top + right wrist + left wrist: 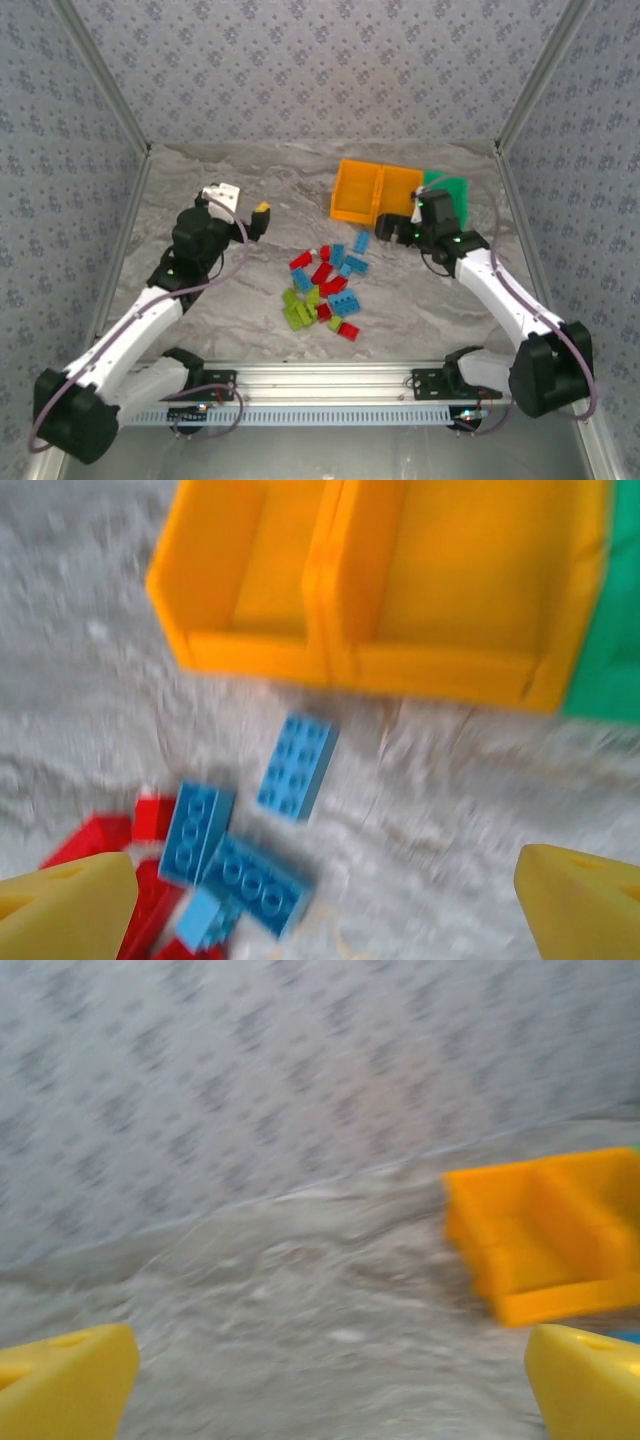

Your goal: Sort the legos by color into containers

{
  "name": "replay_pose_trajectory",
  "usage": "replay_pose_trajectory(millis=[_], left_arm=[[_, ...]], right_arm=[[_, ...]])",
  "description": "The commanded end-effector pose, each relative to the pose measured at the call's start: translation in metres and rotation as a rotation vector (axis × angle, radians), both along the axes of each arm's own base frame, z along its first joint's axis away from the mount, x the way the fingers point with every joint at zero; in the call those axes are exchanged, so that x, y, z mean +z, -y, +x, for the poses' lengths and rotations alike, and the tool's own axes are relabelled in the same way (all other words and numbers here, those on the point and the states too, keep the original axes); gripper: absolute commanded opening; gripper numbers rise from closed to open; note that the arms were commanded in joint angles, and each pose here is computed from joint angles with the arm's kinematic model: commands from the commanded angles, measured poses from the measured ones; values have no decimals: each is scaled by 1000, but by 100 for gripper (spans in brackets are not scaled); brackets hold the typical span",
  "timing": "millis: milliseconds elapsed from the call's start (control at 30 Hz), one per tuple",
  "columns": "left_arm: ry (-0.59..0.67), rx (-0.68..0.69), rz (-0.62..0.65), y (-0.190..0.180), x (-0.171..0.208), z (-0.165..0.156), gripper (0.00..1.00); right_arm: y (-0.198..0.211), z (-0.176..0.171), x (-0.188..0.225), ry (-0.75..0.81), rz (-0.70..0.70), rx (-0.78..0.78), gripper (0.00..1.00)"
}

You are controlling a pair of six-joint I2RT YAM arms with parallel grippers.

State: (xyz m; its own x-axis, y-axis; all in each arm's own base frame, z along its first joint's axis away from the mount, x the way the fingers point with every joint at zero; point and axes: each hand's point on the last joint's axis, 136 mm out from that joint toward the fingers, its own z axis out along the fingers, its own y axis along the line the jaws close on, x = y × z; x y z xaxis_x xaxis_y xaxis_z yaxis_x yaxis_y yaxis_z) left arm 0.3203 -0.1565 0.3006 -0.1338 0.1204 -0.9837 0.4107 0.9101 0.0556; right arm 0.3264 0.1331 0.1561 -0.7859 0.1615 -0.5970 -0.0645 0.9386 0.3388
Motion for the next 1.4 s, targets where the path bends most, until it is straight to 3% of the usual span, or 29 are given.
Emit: replay_pose_trajectory(millis=[0,200,333,433,633,967,1167,1367], left_arm=[[-201,-280,149,37,-19,-58,99],[-321,-735,451,60,-49,-160,99],[-218,-908,529,60,-77,-191,99],[-111,-1022,549,63,-84,-206,99],[-102,-1046,561,63,-97,-209,99],[-88,-1053,546,65,-103,-210,99],[-96,-1068,541,65,-107,-213,99],[-99,-1072,545,65,-110,-213,99]], right_arm=[[-13,-25,-29,-194,-22,15,100],[-58,-25,-67,-247,-120,217,93],[-70,-27,-93,-194,-336,430,82],[-67,-19,-101,-183,-451,486,78],[-75,-12,-115,-189,-499,594,77],[-78,-30,-137,-296,-450,668,52],[-72,-38,-131,-288,-437,629,66],[-70,-42,-128,-261,-419,616,62]])
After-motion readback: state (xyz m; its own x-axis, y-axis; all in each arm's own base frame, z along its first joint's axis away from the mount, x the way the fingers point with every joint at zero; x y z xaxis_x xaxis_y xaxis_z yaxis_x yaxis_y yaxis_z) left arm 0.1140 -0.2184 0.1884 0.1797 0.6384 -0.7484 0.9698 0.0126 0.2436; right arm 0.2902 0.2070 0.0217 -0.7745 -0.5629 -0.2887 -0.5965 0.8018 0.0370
